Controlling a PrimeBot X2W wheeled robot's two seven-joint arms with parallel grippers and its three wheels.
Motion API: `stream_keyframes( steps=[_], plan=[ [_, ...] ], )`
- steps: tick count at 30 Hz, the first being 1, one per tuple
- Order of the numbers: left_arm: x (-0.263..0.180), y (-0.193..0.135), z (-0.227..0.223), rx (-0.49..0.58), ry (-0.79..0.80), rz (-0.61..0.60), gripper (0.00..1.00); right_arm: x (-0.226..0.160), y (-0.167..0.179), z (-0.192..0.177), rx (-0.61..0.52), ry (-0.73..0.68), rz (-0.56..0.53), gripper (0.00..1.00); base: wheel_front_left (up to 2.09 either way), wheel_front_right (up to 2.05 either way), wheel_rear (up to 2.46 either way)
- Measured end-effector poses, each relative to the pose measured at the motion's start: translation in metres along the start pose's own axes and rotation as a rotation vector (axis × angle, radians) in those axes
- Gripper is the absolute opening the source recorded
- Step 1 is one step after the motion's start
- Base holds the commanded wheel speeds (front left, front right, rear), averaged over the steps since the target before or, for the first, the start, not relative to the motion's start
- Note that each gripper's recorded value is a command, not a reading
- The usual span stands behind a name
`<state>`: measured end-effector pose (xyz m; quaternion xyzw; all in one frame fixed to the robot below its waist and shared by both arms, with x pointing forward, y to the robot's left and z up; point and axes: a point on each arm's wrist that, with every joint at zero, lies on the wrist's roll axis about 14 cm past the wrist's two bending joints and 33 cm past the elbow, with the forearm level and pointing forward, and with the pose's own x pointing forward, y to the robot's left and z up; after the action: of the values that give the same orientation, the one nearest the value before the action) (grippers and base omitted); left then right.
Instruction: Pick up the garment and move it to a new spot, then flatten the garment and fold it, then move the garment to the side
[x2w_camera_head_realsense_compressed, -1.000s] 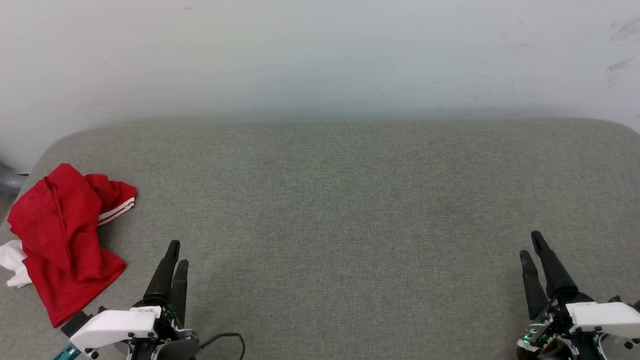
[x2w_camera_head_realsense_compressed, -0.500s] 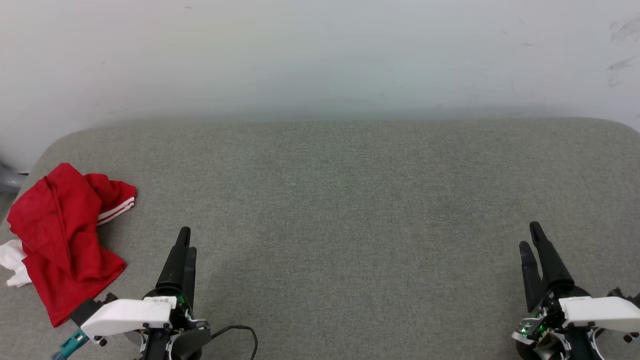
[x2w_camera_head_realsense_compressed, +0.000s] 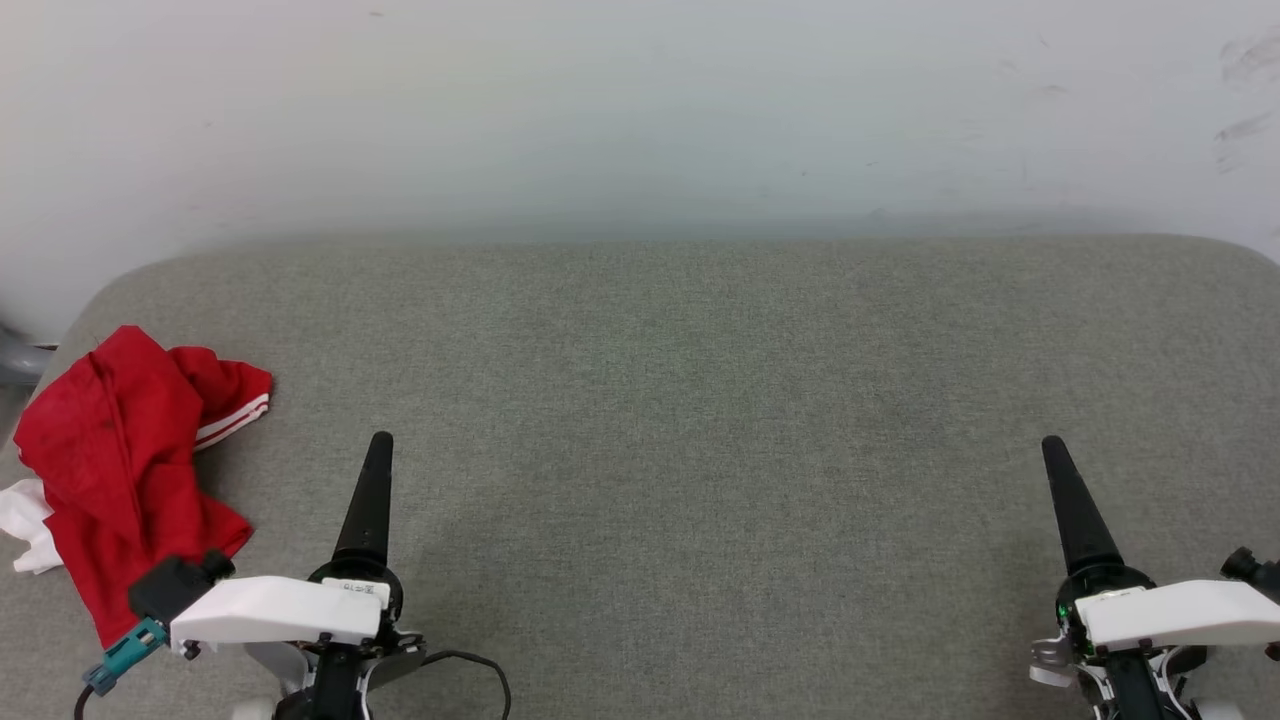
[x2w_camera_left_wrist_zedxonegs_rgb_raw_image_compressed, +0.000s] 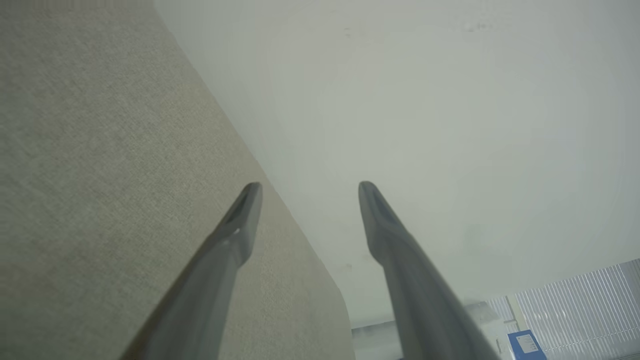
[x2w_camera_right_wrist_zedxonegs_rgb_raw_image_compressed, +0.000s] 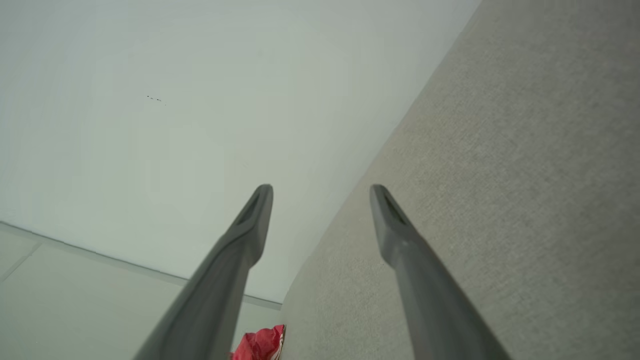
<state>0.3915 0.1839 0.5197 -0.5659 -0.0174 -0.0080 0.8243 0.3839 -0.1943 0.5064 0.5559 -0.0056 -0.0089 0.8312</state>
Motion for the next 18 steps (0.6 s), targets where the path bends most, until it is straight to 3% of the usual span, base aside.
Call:
stream_keyframes(
  steps=[18],
  plan=[
    [0.0, -0.012, 0.0, 0.428, -0.005, -0.052, 1.0, 0.0, 0.005, -0.005, -0.403, 0.011, 0.033, 1.0, 0.0, 0.0, 0.0]
  ],
)
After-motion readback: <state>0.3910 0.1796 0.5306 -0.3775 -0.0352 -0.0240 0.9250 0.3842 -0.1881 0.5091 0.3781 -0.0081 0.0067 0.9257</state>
